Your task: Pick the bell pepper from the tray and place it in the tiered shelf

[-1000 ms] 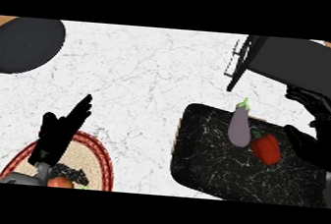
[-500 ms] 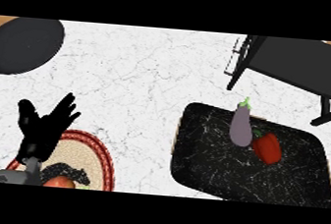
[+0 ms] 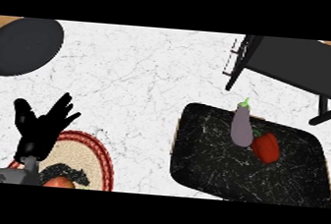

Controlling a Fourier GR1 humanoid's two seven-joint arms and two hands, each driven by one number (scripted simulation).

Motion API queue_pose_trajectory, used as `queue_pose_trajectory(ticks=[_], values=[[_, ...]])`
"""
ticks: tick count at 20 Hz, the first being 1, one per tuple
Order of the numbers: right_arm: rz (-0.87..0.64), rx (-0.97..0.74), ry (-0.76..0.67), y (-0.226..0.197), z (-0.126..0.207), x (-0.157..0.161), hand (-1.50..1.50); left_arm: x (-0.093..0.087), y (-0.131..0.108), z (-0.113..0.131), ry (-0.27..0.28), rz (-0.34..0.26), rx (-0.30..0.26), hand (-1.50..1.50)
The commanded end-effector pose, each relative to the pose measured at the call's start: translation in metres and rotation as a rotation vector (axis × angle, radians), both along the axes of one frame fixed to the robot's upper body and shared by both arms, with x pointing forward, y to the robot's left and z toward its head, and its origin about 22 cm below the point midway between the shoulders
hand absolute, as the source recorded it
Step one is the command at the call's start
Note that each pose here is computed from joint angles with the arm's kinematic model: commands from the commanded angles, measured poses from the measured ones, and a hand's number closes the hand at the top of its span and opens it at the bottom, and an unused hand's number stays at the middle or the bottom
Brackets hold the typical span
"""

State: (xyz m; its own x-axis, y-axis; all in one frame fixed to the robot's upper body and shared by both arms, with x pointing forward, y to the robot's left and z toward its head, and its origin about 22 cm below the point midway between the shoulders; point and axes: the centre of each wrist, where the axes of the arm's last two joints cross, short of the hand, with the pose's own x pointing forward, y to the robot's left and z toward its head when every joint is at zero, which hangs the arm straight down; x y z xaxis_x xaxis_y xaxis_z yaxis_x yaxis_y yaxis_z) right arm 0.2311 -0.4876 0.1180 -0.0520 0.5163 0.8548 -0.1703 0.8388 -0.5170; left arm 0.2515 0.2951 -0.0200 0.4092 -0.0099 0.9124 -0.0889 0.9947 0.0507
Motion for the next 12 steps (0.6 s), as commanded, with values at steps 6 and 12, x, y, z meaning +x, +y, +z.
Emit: queue_pose_trajectory(ticks=[6, 12], values=[[0.082, -0.201, 0.169, 0.077, 0.045, 0.003, -1.5, -0.008, 0.002, -0.009, 0.043, 0.014, -0.004, 0.0], [-0.059, -0.263, 0.183, 0.14, 0.06, 0.016, -1.5, 0.002, 0.013, -0.003, 0.033, 0.005, 0.012, 0.0]])
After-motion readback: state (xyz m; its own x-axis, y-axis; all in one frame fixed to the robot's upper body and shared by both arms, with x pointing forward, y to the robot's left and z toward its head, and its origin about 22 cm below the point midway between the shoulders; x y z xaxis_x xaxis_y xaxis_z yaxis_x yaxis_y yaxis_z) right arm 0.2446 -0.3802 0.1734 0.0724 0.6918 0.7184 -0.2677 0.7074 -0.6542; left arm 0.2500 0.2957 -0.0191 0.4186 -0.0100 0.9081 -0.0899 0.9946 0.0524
